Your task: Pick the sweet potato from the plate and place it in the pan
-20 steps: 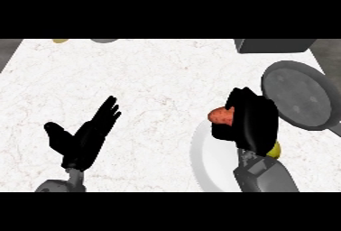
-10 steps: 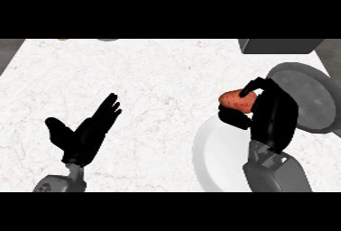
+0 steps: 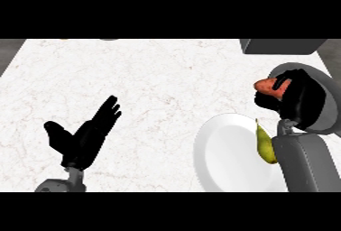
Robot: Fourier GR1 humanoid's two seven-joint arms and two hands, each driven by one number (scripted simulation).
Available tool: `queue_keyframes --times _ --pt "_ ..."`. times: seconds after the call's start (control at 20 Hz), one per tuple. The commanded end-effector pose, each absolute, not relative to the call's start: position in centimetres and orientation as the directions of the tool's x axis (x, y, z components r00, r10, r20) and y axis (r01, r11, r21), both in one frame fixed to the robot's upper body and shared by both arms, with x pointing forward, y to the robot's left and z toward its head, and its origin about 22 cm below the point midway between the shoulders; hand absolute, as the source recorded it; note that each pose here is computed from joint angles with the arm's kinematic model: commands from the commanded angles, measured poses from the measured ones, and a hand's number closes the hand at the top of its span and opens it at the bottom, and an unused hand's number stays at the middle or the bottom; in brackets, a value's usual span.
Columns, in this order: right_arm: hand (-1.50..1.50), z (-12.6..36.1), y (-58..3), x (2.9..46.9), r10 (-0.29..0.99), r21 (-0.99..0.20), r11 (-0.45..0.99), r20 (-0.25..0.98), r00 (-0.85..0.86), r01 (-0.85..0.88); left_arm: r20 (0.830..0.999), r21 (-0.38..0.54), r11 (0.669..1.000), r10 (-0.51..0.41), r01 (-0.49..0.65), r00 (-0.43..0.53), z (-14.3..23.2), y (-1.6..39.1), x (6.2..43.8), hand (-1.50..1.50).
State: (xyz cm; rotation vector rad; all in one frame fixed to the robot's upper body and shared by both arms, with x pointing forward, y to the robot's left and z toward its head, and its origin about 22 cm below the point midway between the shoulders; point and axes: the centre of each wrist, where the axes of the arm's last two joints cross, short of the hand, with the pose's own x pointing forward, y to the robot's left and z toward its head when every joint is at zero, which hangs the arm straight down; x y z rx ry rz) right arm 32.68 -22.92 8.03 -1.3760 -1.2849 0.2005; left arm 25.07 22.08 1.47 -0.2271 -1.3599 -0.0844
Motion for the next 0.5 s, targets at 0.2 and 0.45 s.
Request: queue_keyframes --times 0.2,0.45 --pt "1.5 5.4 -31.9 34.5 0.715 -0.719 0.11 0.537 0.448 0.686 0.976 -0.104 0.972 0.059 0.21 0.209 1.7 20.7 25.8 0.0" --pt "1.5 3.7 -36.0 36.1 0.671 -0.68 0.074 0.575 0.468 0.73 0.977 -0.119 0.972 0.079 0.202 0.197 1.0 22.8 26.1 0.0"
